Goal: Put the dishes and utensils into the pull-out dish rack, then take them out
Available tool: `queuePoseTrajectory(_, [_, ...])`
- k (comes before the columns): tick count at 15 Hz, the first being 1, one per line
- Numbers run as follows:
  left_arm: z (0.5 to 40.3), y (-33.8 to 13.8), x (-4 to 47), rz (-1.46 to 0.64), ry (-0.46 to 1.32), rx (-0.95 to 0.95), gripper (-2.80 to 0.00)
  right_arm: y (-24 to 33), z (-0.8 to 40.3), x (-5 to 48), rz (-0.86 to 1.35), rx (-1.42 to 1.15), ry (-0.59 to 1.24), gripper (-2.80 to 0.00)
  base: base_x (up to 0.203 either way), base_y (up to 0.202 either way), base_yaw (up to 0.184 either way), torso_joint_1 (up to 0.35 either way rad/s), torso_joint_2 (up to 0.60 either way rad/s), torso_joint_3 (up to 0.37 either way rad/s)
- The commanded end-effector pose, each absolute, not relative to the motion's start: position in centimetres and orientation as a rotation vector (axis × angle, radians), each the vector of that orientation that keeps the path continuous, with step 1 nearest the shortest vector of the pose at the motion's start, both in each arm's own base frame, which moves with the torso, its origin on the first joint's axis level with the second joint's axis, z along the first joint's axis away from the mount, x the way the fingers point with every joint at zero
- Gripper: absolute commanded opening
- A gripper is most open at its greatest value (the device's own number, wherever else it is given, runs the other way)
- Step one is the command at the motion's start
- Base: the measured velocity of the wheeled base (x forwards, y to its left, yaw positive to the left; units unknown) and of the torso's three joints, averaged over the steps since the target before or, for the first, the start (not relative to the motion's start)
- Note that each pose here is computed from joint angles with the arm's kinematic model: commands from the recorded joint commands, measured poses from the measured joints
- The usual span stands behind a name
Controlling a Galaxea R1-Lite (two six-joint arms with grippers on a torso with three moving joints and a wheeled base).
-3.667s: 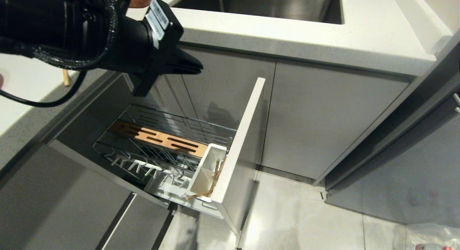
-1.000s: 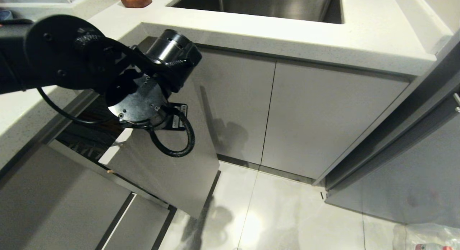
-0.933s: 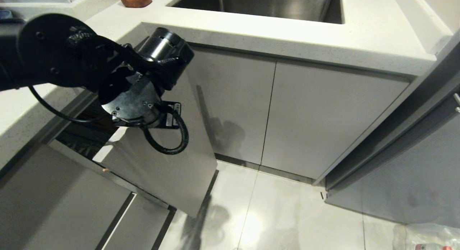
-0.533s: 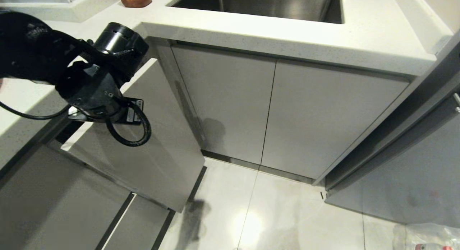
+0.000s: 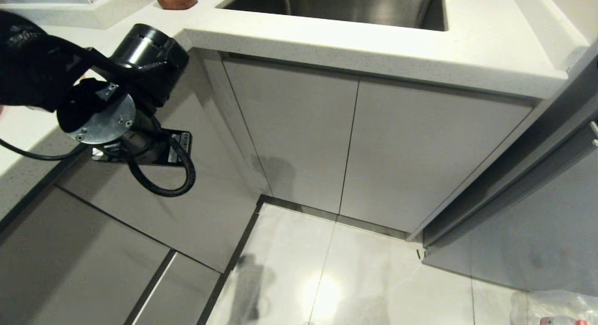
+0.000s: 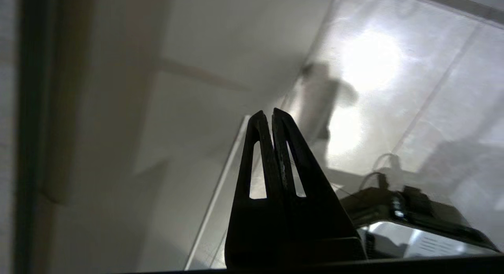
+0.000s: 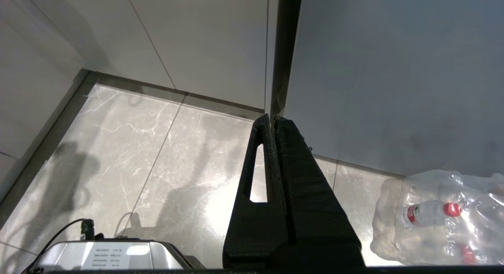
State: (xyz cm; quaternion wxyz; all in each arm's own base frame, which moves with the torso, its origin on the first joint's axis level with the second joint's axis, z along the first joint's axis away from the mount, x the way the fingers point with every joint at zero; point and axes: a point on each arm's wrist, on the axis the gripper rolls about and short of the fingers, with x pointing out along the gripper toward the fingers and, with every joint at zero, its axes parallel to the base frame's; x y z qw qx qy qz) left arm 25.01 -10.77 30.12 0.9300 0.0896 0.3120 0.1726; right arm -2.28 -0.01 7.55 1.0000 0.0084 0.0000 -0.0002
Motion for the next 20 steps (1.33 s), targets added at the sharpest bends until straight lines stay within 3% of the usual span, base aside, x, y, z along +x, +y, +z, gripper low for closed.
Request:
queuePoseTrajectory(1, [30.3, -11.5, 24.3, 0.325, 0.628, 0.179, -2.80, 0.0, 7.6, -2.3, 0.000, 0.017, 0.002, -2.80, 0.000, 0.000, 0.000, 0.000, 0.00, 0.000])
queuePoseTrajectory(6, [34.8, -10.8, 19.9, 0.199, 0.462, 0.021, -2.80, 0.0, 7.6, -2.3, 0.000, 0.017, 0.002, -2.80, 0.000, 0.000, 0.000, 0.000, 0.00, 0.000])
queuePoseTrajectory(13, [40.7, -2.0, 7.4, 0.178, 0.148, -0.268, -2.80, 0.0, 7.6, -2.3, 0.000, 0.017, 0.002, -2.80, 0.000, 0.000, 0.000, 0.000, 0.00, 0.000])
queuePoseTrajectory(17, [38.7, 1.2, -1.3, 0.228, 0.024, -0.278, -2.80, 0.0, 7.6, -2.3, 0.000, 0.017, 0.002, -2.80, 0.000, 0.000, 0.000, 0.000, 0.00, 0.000])
queuePoseTrajectory(20, [33.1, 1.1, -6.6, 0.208, 0.013, -0.177, -2.80, 0.0, 7.6, -2.3, 0.000, 0.017, 0.002, -2.80, 0.000, 0.000, 0.000, 0.000, 0.00, 0.000])
